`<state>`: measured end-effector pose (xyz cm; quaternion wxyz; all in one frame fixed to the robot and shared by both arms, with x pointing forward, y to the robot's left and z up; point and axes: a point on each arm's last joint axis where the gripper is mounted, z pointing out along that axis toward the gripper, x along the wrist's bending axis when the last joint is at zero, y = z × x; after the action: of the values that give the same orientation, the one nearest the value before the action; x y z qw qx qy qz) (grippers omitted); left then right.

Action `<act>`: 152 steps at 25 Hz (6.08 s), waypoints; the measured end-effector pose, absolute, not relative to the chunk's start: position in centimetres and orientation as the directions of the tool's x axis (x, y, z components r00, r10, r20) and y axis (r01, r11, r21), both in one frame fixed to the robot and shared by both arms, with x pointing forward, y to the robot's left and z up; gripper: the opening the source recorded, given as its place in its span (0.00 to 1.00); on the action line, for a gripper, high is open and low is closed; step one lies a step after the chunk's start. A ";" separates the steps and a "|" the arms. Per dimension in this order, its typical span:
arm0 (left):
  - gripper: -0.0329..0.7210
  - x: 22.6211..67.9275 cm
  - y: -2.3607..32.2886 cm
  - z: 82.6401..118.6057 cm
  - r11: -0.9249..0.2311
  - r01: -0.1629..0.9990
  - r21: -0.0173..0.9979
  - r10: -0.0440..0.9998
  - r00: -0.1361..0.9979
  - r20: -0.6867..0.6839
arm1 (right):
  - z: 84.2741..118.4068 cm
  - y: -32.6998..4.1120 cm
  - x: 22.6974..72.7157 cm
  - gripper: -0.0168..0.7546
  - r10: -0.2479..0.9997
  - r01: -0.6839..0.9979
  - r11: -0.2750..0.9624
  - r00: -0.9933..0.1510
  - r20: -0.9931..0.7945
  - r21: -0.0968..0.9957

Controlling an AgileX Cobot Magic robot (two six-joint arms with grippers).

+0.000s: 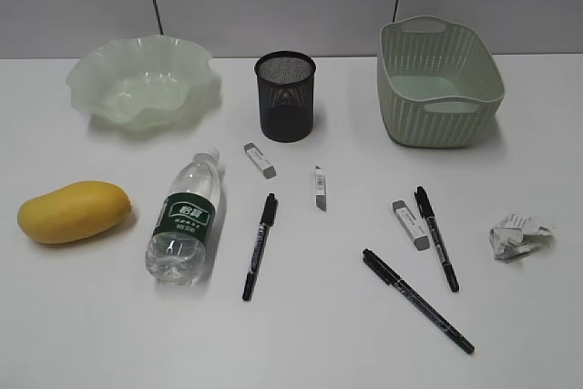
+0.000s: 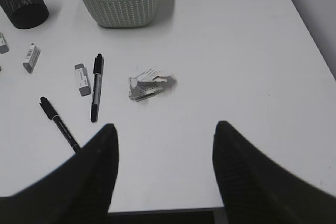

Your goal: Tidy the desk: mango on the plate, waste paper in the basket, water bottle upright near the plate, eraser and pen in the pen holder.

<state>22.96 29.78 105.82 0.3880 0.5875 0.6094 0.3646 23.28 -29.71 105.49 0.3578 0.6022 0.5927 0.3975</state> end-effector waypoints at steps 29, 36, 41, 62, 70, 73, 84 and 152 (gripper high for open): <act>0.60 23.0 29.8 105.8 0.044 0.433 0.900 0.999 -0.009 -0.044 | 105.5 -29.7 23.3 0.62 0.998 0.429 -0.041 -0.019 0.055 0.902; 0.59 23.0 29.8 105.8 0.043 0.433 0.900 0.999 -0.010 -0.043 | 105.5 -29.7 23.3 0.62 0.998 0.429 -0.041 -0.019 0.055 0.902; 0.59 24.1 30.0 106.1 0.015 0.493 0.870 1.000 -0.015 -0.009 | 105.5 -29.7 23.3 0.62 0.998 0.430 -0.041 -0.019 0.055 0.902; 0.80 41.5 27.8 109.2 -0.625 0.606 0.492 0.731 0.675 0.097 | 105.5 -29.7 23.3 0.62 0.998 0.430 -0.042 -0.019 0.056 0.902; 0.80 48.8 25.6 106.4 -0.796 0.453 0.401 0.528 0.844 0.095 | 105.5 -29.7 23.3 0.62 0.998 0.430 -0.042 -0.019 0.056 0.902; 0.80 50.9 24.5 104.5 -0.849 0.376 0.371 0.447 0.886 0.124 | 105.5 -29.7 23.3 0.62 0.998 0.430 -0.042 -0.019 0.056 0.902; 0.82 56.6 24.1 99.5 -0.899 0.367 0.241 0.386 0.922 0.035 | 105.5 -29.7 23.3 0.62 0.998 0.430 -0.042 -0.020 0.056 0.902; 0.82 63.4 24.5 108.8 -0.336 0.616 0.713 0.926 0.356 0.129 | 105.5 -29.7 23.3 0.62 0.998 0.430 -0.042 -0.020 0.056 0.902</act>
<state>63.41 24.49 108.84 0.2873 0.7716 0.4994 0.2696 23.27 -29.69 105.49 0.3569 0.6022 0.5928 0.3983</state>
